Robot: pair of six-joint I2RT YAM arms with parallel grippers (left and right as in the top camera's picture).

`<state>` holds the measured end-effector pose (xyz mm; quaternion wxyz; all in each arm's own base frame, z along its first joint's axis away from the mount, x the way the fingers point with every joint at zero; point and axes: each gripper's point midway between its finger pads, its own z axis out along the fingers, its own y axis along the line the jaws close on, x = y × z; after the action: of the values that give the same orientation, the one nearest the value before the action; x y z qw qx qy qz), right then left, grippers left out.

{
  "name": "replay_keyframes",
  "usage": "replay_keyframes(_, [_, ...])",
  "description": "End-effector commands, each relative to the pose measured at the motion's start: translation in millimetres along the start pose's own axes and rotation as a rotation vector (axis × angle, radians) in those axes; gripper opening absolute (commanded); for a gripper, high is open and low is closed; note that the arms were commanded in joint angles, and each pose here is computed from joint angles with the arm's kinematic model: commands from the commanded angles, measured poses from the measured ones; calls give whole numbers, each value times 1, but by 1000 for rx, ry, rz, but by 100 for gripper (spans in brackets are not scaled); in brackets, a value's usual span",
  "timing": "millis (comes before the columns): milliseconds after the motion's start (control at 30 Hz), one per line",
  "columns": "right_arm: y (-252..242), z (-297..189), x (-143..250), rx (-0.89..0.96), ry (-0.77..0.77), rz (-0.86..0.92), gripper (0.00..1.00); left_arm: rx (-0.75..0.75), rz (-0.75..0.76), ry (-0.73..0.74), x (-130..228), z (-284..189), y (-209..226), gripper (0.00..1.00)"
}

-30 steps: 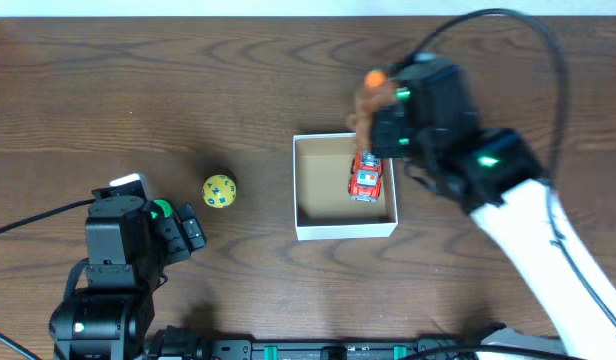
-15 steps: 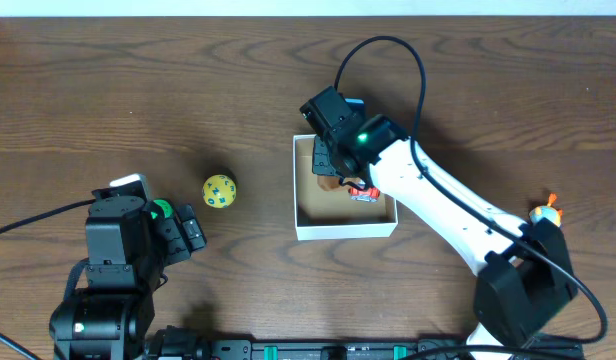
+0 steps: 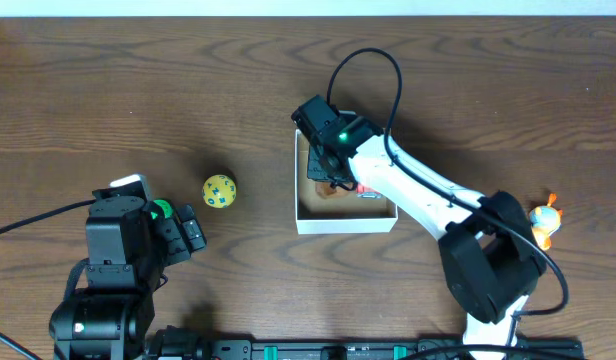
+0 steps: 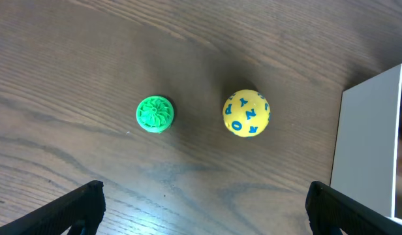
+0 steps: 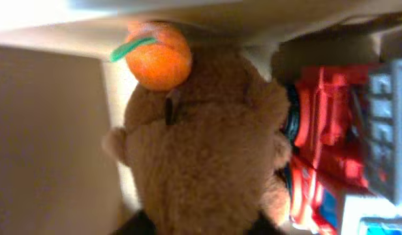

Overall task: Pack container
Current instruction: 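Carry the teddy bear into the box beside the truck and release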

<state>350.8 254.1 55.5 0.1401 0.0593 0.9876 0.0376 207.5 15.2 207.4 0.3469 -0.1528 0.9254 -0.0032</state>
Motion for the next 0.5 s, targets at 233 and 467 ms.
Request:
replay_keyframes(233, [-3,1,-3,19,-17,-2,55,1,-14,-17,-6,-5,0,98])
replay_keyframes(467, [-1,-34,-22,-23,-105,-20,62,1,-14,-17,-6,-5,0,98])
